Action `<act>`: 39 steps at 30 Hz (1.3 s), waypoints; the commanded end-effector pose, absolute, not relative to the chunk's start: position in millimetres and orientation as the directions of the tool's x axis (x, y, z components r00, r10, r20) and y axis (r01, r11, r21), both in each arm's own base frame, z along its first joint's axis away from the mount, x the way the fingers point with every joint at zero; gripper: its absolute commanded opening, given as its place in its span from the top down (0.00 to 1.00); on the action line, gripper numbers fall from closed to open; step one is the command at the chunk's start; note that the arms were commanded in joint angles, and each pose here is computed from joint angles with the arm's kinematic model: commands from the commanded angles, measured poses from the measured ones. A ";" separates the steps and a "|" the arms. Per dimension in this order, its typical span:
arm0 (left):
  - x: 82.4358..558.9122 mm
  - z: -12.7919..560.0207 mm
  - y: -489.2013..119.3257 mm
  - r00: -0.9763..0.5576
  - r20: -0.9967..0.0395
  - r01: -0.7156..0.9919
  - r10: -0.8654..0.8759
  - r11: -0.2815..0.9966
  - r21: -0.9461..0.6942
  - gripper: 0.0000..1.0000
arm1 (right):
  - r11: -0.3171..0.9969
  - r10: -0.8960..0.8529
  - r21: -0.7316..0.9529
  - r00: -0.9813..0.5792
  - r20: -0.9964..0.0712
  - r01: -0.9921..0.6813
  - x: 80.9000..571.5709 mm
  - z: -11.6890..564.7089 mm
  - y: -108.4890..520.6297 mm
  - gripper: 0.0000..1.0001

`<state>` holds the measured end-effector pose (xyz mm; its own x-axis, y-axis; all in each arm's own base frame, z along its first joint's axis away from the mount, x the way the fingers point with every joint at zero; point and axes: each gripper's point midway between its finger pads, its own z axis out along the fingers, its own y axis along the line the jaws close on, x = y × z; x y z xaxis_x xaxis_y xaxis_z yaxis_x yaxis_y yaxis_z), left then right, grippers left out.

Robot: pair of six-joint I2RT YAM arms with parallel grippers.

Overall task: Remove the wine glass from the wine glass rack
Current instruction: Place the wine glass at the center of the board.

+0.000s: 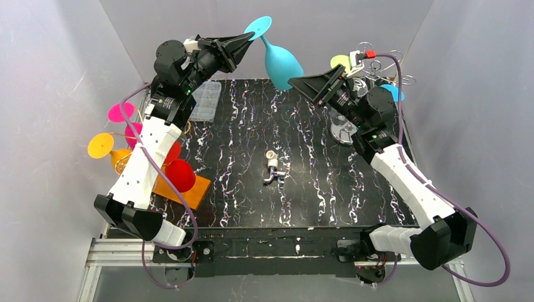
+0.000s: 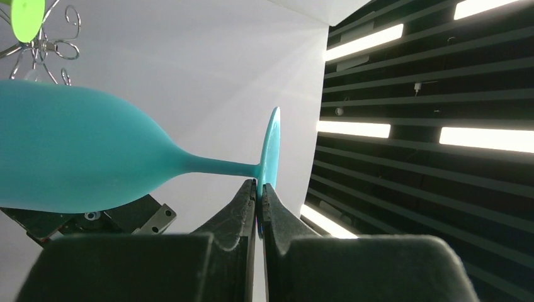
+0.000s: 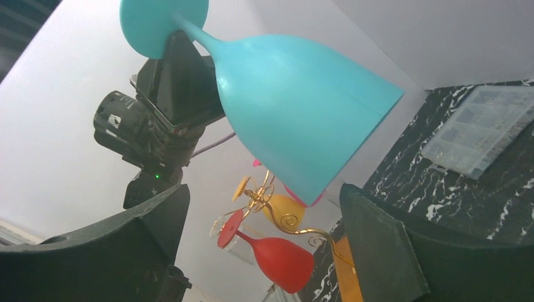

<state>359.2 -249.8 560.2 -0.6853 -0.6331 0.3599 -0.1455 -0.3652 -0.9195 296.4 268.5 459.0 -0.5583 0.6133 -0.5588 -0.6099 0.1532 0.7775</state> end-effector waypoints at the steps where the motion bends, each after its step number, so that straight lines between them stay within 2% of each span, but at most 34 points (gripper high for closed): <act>1: 332.5 597.7 -242.3 -0.733 0.344 -0.088 -0.587 -0.419 -0.904 1.00 | 0.042 0.665 0.694 -0.498 -0.557 -0.719 286.6 493.3 264.8 0.02; 5: 324.3 602.3 -241.3 -0.740 0.349 -0.090 -0.574 -0.430 -0.898 1.00 | -0.059 0.698 0.639 -0.489 -0.522 -0.767 278.1 511.3 262.2 0.06; 10: 317.6 605.7 -242.2 -0.747 0.362 -0.099 -0.558 -0.444 -0.891 1.00 | -0.155 0.730 0.571 -0.483 -0.483 -0.806 268.5 528.7 257.3 0.26; 16: 310.3 608.5 -253.5 -0.765 0.373 -0.118 -0.525 -0.455 -0.883 1.00 | -0.228 0.746 0.513 -0.487 -0.454 -0.828 259.2 539.9 258.2 0.38; 21: 305.3 608.0 -256.0 -0.773 0.370 -0.117 -0.516 -0.457 -0.882 1.00 | -0.256 0.754 0.486 -0.488 -0.441 -0.836 254.2 548.0 259.5 0.60; 24: 303.4 603.8 -253.9 -0.765 0.364 -0.109 -0.531 -0.451 -0.886 1.00 | -0.242 0.758 0.486 -0.476 -0.445 -0.840 255.4 549.7 260.4 0.77; 26: 303.0 599.3 -251.3 -0.755 0.359 -0.099 -0.549 -0.446 -0.890 0.92 | -0.228 0.761 0.489 -0.467 -0.450 -0.842 256.2 550.4 260.3 0.89; 28: 302.3 595.0 -249.5 -0.748 0.345 -0.084 -0.567 -0.435 -0.897 0.79 | -0.210 0.764 0.496 -0.458 -0.454 -0.842 256.7 550.9 260.0 0.99; 31: 301.8 589.5 -250.7 -0.751 0.307 -0.058 -0.585 -0.405 -0.913 0.48 | -0.175 0.772 0.511 -0.440 -0.460 -0.842 258.9 550.5 258.4 0.99; 34: 300.0 585.5 -252.4 -0.758 0.252 -0.020 -0.602 -0.365 -0.931 0.22 | -0.126 0.778 0.527 -0.414 -0.473 -0.840 261.8 549.9 257.1 0.99; 37: 294.6 574.4 -250.8 -0.746 0.162 0.031 -0.646 -0.277 -0.960 0.05 | -0.026 0.776 0.573 -0.377 -0.505 -0.819 271.1 547.1 255.7 0.99; 39: 288.6 562.3 -246.7 -0.728 0.087 0.052 -0.680 -0.182 -0.982 0.02 | 0.083 0.766 0.612 -0.343 -0.544 -0.787 281.1 541.4 253.6 0.99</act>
<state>321.2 -258.2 560.8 -0.7240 -0.6337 0.2725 -0.0729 -0.3226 -0.9437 281.8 269.4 516.5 -0.4732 0.7401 -0.4779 -0.7722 -0.0874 0.6293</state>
